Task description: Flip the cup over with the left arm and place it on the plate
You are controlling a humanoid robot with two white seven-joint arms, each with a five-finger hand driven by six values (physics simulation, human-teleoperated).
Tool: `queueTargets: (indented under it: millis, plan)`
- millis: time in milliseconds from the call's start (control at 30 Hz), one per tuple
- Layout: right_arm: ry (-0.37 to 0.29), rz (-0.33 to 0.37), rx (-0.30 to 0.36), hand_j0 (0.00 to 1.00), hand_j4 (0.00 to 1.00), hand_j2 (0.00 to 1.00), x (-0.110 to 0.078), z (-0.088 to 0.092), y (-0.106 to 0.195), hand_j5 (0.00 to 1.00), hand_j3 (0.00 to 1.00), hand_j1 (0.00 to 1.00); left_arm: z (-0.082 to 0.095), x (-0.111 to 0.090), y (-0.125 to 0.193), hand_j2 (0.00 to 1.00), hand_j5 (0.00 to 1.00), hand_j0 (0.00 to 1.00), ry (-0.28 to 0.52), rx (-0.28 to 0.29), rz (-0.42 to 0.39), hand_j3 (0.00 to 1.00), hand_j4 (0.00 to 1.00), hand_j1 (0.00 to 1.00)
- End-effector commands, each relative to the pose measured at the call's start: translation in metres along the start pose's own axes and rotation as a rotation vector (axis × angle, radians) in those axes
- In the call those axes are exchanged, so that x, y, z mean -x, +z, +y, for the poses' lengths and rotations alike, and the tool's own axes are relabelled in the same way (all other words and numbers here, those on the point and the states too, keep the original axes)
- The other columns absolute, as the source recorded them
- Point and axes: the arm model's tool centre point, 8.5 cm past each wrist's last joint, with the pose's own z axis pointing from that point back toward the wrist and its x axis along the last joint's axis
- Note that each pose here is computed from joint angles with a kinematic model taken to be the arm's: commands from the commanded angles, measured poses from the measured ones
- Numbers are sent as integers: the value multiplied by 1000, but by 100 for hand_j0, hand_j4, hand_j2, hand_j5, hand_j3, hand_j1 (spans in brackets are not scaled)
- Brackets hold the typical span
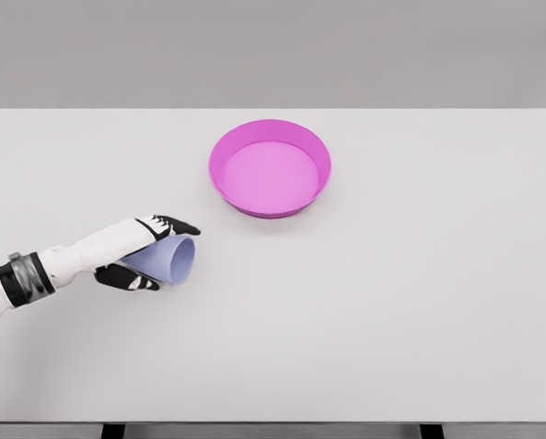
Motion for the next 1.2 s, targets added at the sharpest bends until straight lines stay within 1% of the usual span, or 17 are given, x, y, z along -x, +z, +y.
queueTargets:
  millis: [0,67,233,300,633,667,767,833,967,1133,1167]
  plan:
    - [0,0,0,100,100,100,0,0,0,100,100,100,-2,0,0,79,79,79,-7,18,-1,79,79,79]
    - [0,0,0,100,100,100,0,0,0,100,100,100,-3,0,0,77,77,77,-5,27,-1,77,77,77]
    - [0,0,0,100,100,100,0,0,0,100,100,100,-3,-1,0,76,76,76,1,24,-5,76,76,76]
    - [1,0,0,100,100,100,0,0,0,100,100,100,-2,-1,0,72,72,72,0,21,-5,72,72,72]
    - [0,0,0,100,100,100,0,0,0,100,100,100,6,-2,-1,73,73,73,26,-12,-22,73,73,73]
    - [0,0,0,100,100,100,0,0,0,100,100,100,10,-2,-2,73,73,73,28,-21,-27,73,73,73]
    - [0,0,0,100,100,100,0,0,0,100,100,100,12,-2,-1,73,73,73,46,-35,-31,73,73,73]
    - [1,0,0,100,100,100,0,0,0,100,100,100,17,-2,-2,73,73,73,58,-53,-41,73,73,73]
    - [0,0,0,100,100,100,0,0,0,100,100,100,19,-4,-3,74,74,74,83,-68,-56,74,74,74]
    - [0,0,0,100,100,100,0,0,0,100,100,100,22,4,-12,74,74,74,157,-115,-68,74,74,74]
    - [0,0,0,100,100,100,0,0,0,100,100,100,26,4,-13,74,74,74,158,-124,-72,74,74,74]
